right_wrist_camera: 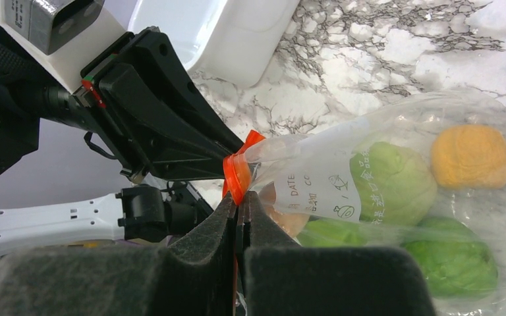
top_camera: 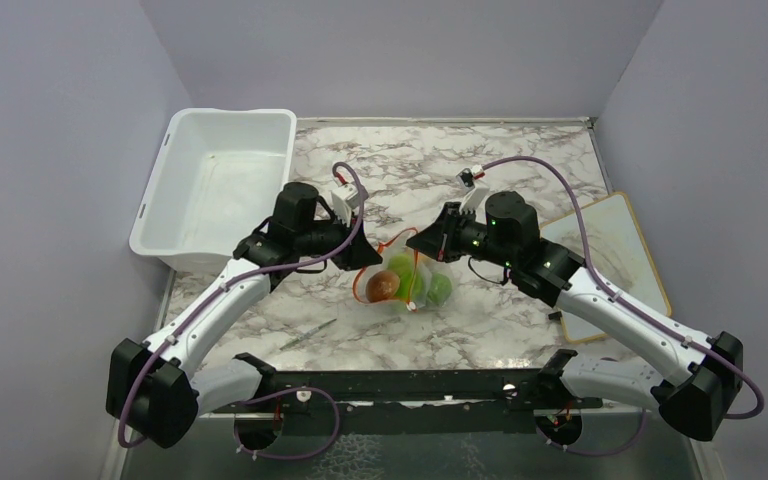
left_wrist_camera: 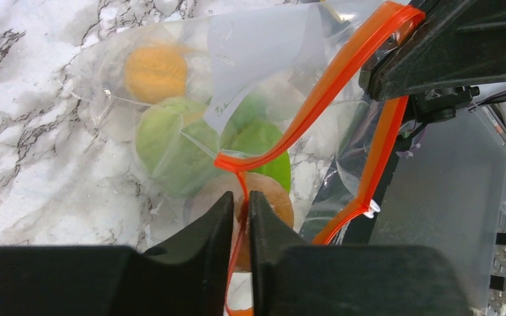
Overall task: Place the food in the zip-top bag and seal the zipper
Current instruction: Zip the zipper food storage bag at the center of the board.
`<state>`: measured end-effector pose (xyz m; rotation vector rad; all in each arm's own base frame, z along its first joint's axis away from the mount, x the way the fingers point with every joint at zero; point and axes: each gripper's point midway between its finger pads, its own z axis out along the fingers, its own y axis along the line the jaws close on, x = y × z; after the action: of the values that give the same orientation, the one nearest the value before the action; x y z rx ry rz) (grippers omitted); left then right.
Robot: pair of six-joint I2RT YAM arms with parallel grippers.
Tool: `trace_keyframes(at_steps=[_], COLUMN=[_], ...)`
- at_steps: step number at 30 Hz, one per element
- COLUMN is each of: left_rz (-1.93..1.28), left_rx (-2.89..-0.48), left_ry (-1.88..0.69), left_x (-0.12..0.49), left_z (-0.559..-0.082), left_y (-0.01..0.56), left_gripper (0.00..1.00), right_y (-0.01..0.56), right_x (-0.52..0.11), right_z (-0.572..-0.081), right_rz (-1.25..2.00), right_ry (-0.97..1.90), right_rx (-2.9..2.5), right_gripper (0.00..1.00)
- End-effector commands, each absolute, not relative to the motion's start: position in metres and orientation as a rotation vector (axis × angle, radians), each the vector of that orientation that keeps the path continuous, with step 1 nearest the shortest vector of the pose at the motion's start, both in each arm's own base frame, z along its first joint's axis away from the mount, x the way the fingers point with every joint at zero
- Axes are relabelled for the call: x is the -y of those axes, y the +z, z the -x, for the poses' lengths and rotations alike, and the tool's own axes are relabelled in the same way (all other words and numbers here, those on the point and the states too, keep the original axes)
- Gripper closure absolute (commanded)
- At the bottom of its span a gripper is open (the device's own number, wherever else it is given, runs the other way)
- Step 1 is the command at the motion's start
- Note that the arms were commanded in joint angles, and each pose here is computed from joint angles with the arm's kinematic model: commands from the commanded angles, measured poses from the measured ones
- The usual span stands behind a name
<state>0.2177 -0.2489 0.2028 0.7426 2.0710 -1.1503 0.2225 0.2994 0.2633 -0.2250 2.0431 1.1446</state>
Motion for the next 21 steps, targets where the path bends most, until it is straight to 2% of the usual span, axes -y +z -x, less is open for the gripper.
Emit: trace_keyframes(at_steps=[1,2,3,6,11,14,21], left_rz=[-0.735,-0.736,-0.735,-0.694,-0.523,-0.419,-0.230], left_rx=[-2.050,-2.053,-2.052,-2.043,-2.013,-1.999,-2.019], left_ry=[-1.134,-1.135,-1.131,-1.110,-1.116,-1.169,-1.166], left_x=[0.256,0.258,0.258,0.258,0.257,0.260,0.255], left_z=[-0.223,-0.222,-0.222,-0.226,-0.236,-0.239,-0.250], left_y=[0.204,0.203,0.204,0.213,0.242,0.255,0.264], left_gripper=[0.92,0.98,1.00,1.00,1.00,1.00,1.00], right_y=[0.291,0.291,0.290,0.288,0.270,0.255,0.269], right_x=[-0.306,-0.305,-0.305,-0.301,-0.289,-0.281,-0.269], right_z=[-0.225,-0.225,-0.225,-0.226,-0.219,-0.210,-0.176], right_rz=[0.221,0.220,0.220,0.239,0.471,0.621,0.874], right_ry=[1.205,1.204,1.200,1.168,1.029,0.968,0.953], right_rx=[-1.949,-1.949,-1.948,-1.938,-1.878,-1.804,-1.477], right_gripper=[0.99,0.99,0.99,0.96,0.69,0.59,0.54])
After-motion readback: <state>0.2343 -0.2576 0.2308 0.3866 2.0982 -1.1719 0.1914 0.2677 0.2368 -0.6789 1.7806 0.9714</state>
